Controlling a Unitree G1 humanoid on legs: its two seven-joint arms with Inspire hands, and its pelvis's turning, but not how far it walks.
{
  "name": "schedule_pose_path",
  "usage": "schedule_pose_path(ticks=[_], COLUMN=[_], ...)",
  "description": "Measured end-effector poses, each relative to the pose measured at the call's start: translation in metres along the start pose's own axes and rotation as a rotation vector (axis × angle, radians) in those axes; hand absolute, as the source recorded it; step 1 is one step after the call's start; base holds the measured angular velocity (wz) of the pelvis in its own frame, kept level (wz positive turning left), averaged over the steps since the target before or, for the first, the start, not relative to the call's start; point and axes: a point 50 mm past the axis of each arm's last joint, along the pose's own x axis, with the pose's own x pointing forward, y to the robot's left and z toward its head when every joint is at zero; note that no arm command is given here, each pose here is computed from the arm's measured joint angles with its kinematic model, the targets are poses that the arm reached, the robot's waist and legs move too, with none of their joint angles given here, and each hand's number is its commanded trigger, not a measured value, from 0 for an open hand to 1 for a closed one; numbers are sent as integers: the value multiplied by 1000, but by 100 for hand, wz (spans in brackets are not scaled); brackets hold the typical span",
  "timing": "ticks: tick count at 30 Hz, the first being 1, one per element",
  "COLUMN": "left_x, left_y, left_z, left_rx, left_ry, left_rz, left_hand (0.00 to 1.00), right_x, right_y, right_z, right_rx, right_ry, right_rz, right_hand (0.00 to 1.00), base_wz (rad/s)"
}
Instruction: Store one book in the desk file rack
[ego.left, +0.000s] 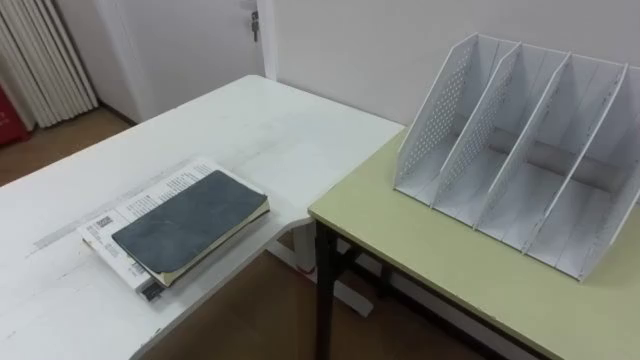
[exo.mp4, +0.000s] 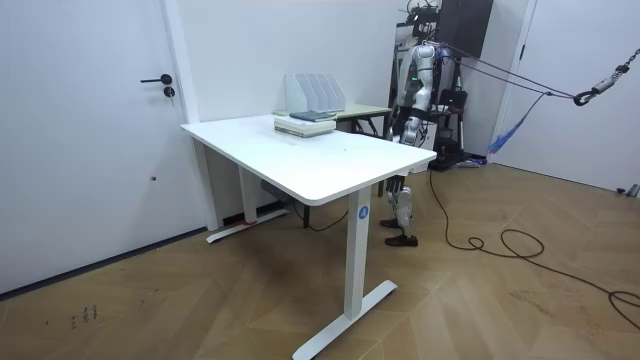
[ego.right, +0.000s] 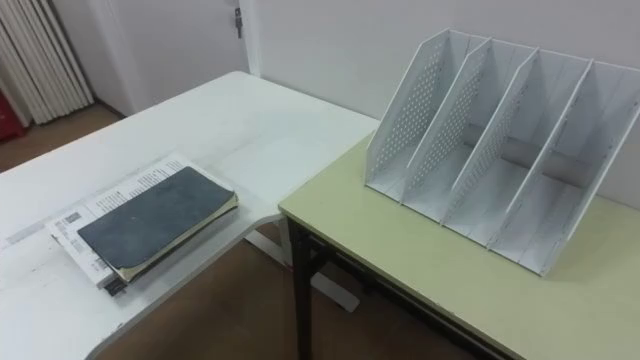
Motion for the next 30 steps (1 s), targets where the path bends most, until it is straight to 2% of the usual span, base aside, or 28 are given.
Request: schedule_pose_path(ticks=[21,30], left_x=[0,0], left_y=[2,-3], left_z=[1,17], left_rx=[38,180], left_ry=[-4,-86], left_rz=[11,36], left_hand=[0,0], right_x=[-2,-1], right_y=[-5,-3], right_z=[11,13], right_rx=[-27,-42], right_ry=[-23,-55], right_rz=[-30,-38], right_hand=[0,0], base_wz=[0,0])
